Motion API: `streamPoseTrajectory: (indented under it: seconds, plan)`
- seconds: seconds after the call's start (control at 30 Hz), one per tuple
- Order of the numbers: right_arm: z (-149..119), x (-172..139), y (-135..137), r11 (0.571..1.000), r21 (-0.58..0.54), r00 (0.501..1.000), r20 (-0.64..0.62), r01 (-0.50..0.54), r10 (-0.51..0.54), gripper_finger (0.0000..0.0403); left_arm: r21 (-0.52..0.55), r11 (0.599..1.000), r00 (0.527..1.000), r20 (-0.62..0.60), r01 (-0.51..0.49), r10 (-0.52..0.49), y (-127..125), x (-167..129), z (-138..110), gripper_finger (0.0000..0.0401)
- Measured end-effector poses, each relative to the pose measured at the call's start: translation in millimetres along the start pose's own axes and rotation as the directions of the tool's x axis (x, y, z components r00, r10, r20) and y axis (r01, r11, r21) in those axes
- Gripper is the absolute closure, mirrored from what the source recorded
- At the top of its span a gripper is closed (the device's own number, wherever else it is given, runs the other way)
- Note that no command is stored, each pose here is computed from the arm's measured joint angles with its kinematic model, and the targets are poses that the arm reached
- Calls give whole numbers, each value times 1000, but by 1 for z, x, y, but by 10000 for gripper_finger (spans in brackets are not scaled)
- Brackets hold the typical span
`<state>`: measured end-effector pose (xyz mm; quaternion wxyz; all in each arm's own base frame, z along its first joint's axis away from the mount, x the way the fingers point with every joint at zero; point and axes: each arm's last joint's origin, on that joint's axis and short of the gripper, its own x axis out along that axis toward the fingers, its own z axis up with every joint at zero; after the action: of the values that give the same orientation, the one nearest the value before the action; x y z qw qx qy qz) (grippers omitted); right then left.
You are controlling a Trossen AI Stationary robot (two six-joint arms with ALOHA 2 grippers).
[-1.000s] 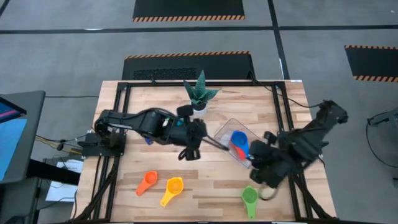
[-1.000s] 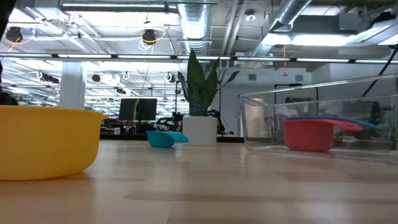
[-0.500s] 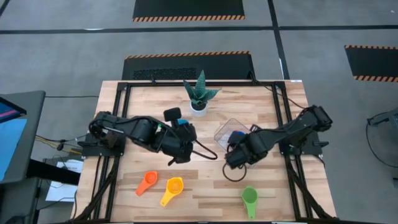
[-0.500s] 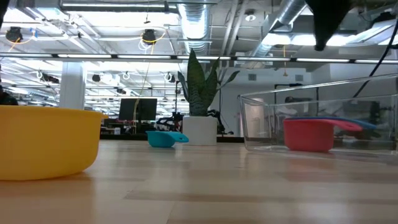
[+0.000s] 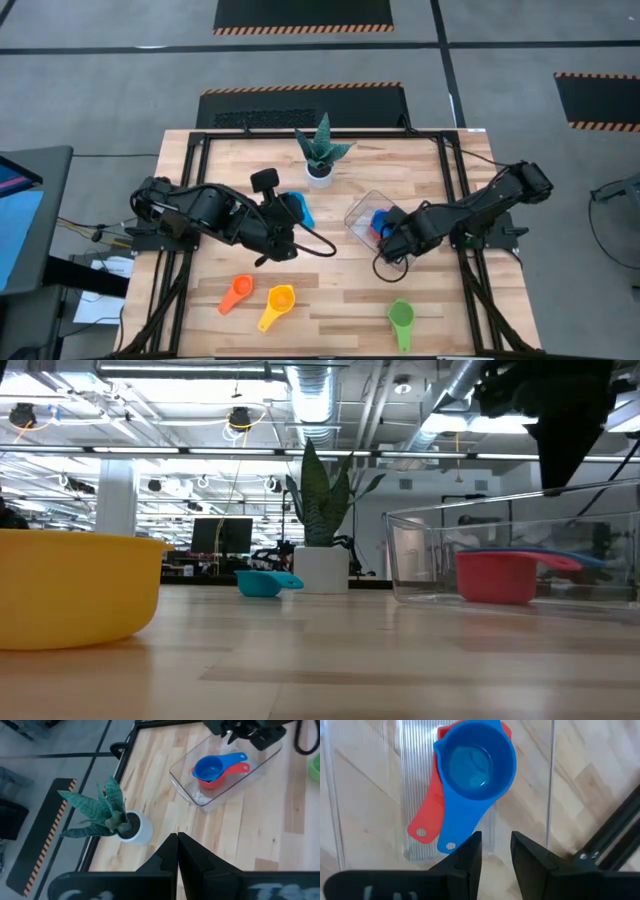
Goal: Nest measuring cups in basket
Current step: Stack the blue measuring cup on top of the red measuring cup
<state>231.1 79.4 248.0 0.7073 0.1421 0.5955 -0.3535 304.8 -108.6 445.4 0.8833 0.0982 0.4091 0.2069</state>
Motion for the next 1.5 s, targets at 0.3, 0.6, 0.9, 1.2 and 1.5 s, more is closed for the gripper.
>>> streamPoseTrajectory:
  seconds: [0.3, 0.6, 0.9, 1.2, 1.5]
  plan:
    - [-10, 32, -4, 1000, 13, 997, -80, -1, 2, 275, 0, 1000, 1000, 0, -3, 3, 0, 0, 0, 401]
    - [-15, 44, -5, 999, 40, 996, -87, 11, -7, 275, 0, 1000, 1000, 1, -4, 4, 0, 0, 0, 401]
    - [-14, 44, 0, 998, 53, 997, -71, -23, 26, 275, 1, 1000, 1000, 0, -4, 4, 0, 1, 0, 401]
    - [-17, 50, -3, 999, 48, 997, -80, -4, 8, 275, 1, 1000, 1000, 0, -4, 4, 0, 1, 0, 401]
    - [-21, 58, -4, 998, 56, 995, -104, -4, 9, 275, 1, 1000, 1000, 0, -4, 4, 0, 1, 0, 401]
